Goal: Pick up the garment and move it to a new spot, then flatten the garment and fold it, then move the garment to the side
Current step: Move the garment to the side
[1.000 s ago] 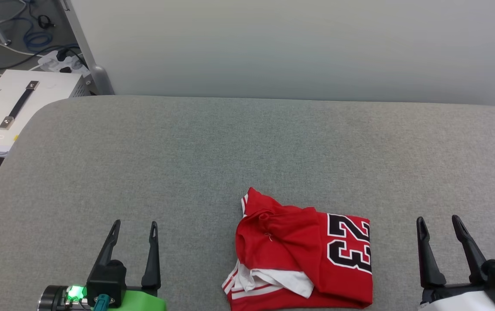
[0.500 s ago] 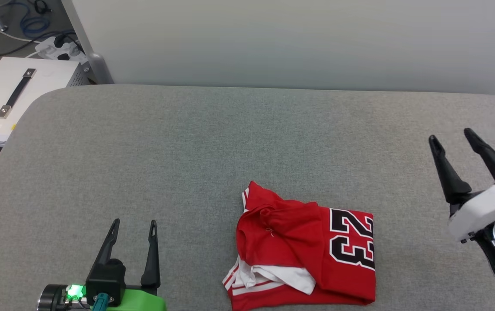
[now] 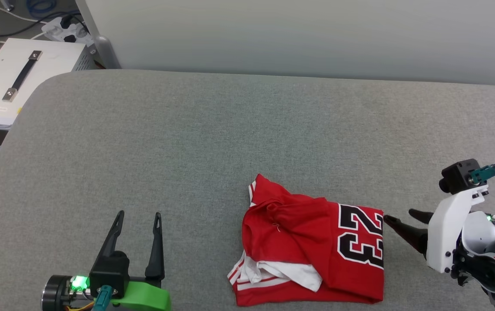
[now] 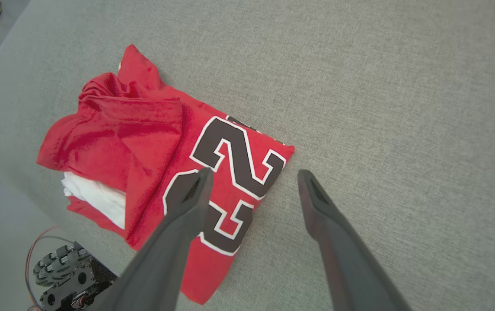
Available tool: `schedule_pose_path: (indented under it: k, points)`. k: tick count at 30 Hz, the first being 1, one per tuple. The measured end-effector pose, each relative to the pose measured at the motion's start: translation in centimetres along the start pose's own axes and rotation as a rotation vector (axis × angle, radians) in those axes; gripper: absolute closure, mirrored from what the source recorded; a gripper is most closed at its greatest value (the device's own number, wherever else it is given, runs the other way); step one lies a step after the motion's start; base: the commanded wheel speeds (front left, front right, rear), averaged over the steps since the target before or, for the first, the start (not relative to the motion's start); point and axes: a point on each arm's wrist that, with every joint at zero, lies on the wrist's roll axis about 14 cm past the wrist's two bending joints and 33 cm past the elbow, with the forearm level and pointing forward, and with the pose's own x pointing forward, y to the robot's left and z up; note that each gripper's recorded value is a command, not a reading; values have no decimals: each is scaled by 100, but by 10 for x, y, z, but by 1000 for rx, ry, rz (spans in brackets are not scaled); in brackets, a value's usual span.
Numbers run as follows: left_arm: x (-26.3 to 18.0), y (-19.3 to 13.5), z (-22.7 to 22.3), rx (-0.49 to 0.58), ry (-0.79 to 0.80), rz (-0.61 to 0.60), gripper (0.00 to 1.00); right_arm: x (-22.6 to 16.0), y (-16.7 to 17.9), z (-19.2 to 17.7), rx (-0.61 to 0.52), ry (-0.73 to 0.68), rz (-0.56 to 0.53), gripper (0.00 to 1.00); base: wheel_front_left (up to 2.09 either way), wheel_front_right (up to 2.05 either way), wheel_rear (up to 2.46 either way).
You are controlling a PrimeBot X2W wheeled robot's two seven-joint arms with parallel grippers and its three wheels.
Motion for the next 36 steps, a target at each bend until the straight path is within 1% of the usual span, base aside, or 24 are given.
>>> schedule_pose_path:
  k: [4,10,11,12,17,20,21,22,23,24,28,32,34,35,36]
  points:
    - [4,0,-2,0,6,0,0,12,2,-23,43,97,30,0,0,0,0]
    - [9,-1,-7,1,25,2,0,32,8,-52,92,192,60,0,0,0,0]
    - [12,-2,-10,0,34,0,0,42,13,-72,115,252,78,0,0,0,0]
    - [14,-3,-11,-1,36,-1,0,45,16,-78,119,273,88,0,0,0,0]
    - [16,-3,-15,-3,48,3,0,56,25,-90,114,315,122,0,0,0,0]
    - [16,-2,-15,-1,48,8,0,59,27,-93,112,312,131,0,0,0,0]
    - [16,-1,-15,-1,49,9,0,59,28,-94,108,307,134,12,0,0,0]
    - [16,-1,-15,-1,48,9,0,60,28,-92,100,297,134,83,0,0,0]
    - [16,-1,-14,-1,48,9,0,60,27,-90,91,285,133,100,0,0,0]
    - [16,-2,-13,-2,42,8,0,60,27,-79,42,232,131,100,0,0,0]
    - [16,-4,-9,-5,30,0,0,56,24,-66,4,168,118,100,0,0,0]
    - [16,-8,-6,-9,18,-9,0,46,11,-34,-56,65,77,100,0,0,0]
    - [15,-12,-7,-12,21,-20,0,37,1,-18,-98,18,46,100,0,0,0]
    - [15,-18,-7,-16,20,-38,0,22,-13,-1,-151,-28,-1,100,0,0,0]
    - [16,-20,-7,-17,19,-44,0,17,-16,3,-163,-39,-14,100,0,0,0]
